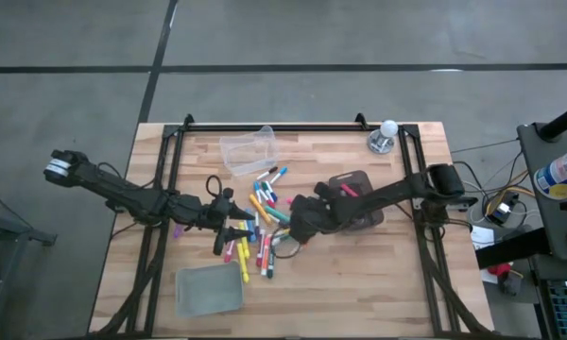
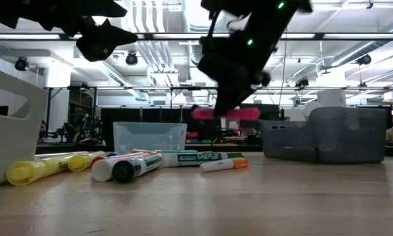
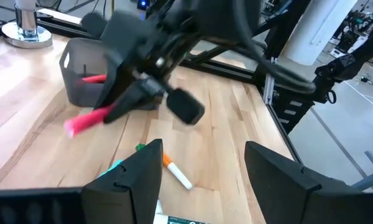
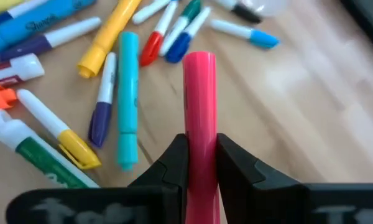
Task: Pick & Place Markers
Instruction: Put the pink highlighter pen into the black bin
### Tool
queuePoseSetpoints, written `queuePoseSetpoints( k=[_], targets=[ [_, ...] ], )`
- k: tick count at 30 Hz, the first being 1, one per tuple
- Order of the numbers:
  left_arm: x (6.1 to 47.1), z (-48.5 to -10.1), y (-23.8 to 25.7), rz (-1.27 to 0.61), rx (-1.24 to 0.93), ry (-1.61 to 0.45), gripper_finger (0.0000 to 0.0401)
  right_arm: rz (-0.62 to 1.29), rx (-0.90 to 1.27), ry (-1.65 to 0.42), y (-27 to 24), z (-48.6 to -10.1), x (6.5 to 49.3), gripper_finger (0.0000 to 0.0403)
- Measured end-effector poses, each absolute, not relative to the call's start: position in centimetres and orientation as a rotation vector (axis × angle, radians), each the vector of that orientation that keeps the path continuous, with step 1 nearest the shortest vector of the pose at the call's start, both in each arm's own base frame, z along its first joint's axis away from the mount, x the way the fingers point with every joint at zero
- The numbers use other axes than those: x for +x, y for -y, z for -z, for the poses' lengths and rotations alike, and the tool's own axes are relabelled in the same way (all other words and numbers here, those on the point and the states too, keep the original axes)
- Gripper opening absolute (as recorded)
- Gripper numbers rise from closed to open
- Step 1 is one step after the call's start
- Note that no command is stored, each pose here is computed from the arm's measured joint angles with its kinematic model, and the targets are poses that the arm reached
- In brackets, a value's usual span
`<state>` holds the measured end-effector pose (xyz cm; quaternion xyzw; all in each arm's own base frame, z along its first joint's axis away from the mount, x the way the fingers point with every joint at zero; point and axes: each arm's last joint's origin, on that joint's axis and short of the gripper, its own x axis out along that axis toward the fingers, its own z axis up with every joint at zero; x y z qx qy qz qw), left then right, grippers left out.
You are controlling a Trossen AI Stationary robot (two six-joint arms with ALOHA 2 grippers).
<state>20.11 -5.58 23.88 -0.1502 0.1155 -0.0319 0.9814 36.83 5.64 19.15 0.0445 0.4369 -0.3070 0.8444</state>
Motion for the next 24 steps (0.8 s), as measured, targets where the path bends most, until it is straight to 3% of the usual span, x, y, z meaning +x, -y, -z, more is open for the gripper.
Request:
queuePoseSetpoints(
  k=[12,24],
  targets=[
    [20.1,-23.8,5.6,0.063,-0.301,-0.240,0.0220,0.807,0.046,-0.838,-9.2,-23.2,31.7,0.0051],
    [20.1,-23.8,5.6,0.063,-0.304,-0.240,0.0220,0.973,0.034,-0.840,-9.6,-23.6,28.7,0.0051]
  ],
)
